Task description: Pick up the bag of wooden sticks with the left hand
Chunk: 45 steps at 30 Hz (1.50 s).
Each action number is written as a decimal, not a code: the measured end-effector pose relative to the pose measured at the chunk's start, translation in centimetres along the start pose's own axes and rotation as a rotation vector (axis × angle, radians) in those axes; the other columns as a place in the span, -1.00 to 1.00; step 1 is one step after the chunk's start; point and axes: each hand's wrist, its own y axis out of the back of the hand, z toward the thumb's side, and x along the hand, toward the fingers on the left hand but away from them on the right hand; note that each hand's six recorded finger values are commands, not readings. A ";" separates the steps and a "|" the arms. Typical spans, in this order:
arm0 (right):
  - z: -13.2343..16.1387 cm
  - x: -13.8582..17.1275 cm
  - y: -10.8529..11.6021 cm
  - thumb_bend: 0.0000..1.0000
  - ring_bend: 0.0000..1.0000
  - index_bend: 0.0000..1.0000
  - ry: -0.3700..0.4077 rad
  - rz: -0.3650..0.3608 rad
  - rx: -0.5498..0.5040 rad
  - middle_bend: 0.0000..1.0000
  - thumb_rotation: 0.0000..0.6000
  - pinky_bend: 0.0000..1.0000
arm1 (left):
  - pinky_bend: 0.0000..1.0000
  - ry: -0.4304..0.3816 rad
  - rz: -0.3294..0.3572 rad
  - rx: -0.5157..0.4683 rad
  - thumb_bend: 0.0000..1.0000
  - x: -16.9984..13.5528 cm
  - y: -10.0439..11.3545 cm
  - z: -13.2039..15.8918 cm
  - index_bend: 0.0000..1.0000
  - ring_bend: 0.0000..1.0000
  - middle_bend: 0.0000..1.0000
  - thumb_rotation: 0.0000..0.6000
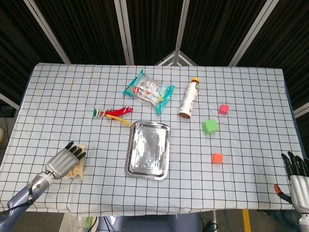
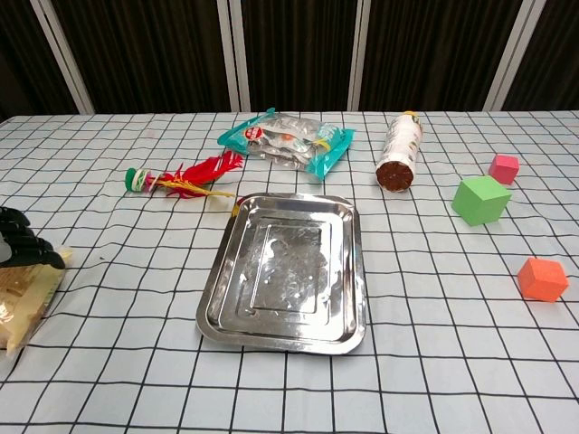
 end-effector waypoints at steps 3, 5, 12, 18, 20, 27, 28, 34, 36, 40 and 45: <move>-0.1 0.0 0.1 -0.39 -1.00 -1.00 -0.002 -0.001 -0.002 -1.00 1.00 -1.00 | -0.42 0.015 0.028 0.015 -0.90 0.2 0.2 -0.1 -0.29 -0.15 0.00 1.00; -0.1 0.1 0.1 -0.39 -1.00 -1.00 0.000 0.000 -0.003 -1.00 1.00 -1.00 | -0.39 0.022 0.038 0.015 -0.88 0.3 0.3 -0.1 -0.27 -0.13 0.02 1.00; 0.0 0.2 0.2 -0.39 -1.00 -1.00 0.002 0.000 -0.005 -1.00 1.00 -1.00 | -0.36 0.033 0.097 -0.002 -0.87 0.1 1.3 -0.1 -0.28 -0.13 0.01 1.00; 0.1 0.2 0.2 -0.39 -1.00 -1.00 0.011 0.008 -0.010 -1.00 1.00 -1.00 | -0.37 0.028 0.239 -0.039 -0.87 -0.1 4.9 0.3 -0.28 -0.13 0.00 1.00; 0.2 0.1 0.2 -0.39 -1.00 -1.00 0.016 0.012 -0.011 -1.00 1.00 -1.00 | -0.37 0.010 0.303 -0.063 -0.87 0.5 6.9 0.9 -0.29 -0.13 0.00 1.00; 0.5 0.0 0.5 -0.39 -1.00 -1.00 0.036 0.012 -0.031 -1.00 1.00 -1.00 | -0.38 -0.059 0.462 -0.135 -0.87 4.5 13.4 3.9 -0.29 -0.13 0.00 1.00; 0.4 -0.1 0.5 -0.39 -1.00 -1.00 0.037 0.012 -0.034 -1.00 1.00 -1.00 | -0.38 -0.069 0.475 -0.142 -0.87 5.2 14.2 4.4 -0.29 -0.13 0.00 1.00; 0.0 -0.6 0.5 -0.39 -1.00 -1.00 0.037 0.027 -0.050 -1.00 1.00 -1.00 | -0.39 -0.136 0.534 -0.136 -0.87 10.4 19.0 8.8 -0.30 -0.13 -0.01 1.00; -0.1 -0.8 0.5 -0.39 -1.00 -1.00 0.037 0.028 -0.053 -1.00 1.00 -1.00 | -0.46 -0.147 0.543 -0.122 -0.87 12.2 20.3 10.2 -0.32 -0.20 -0.06 1.00; -0.4 -0.9 0.8 -0.39 -1.00 -1.00 0.034 0.022 -0.060 -1.00 1.00 -1.00 | -0.70 -0.169 0.518 -0.112 -0.87 15.0 21.6 12.5 -0.48 -0.59 -0.46 1.00; -0.7 -0.9 1.0 -0.39 -1.00 -1.00 0.029 0.015 -0.066 -1.00 1.00 -1.00 | -0.81 -0.196 0.461 -0.121 -0.95 16.8 21.1 14.3 -0.99 -1.00 -1.00 1.00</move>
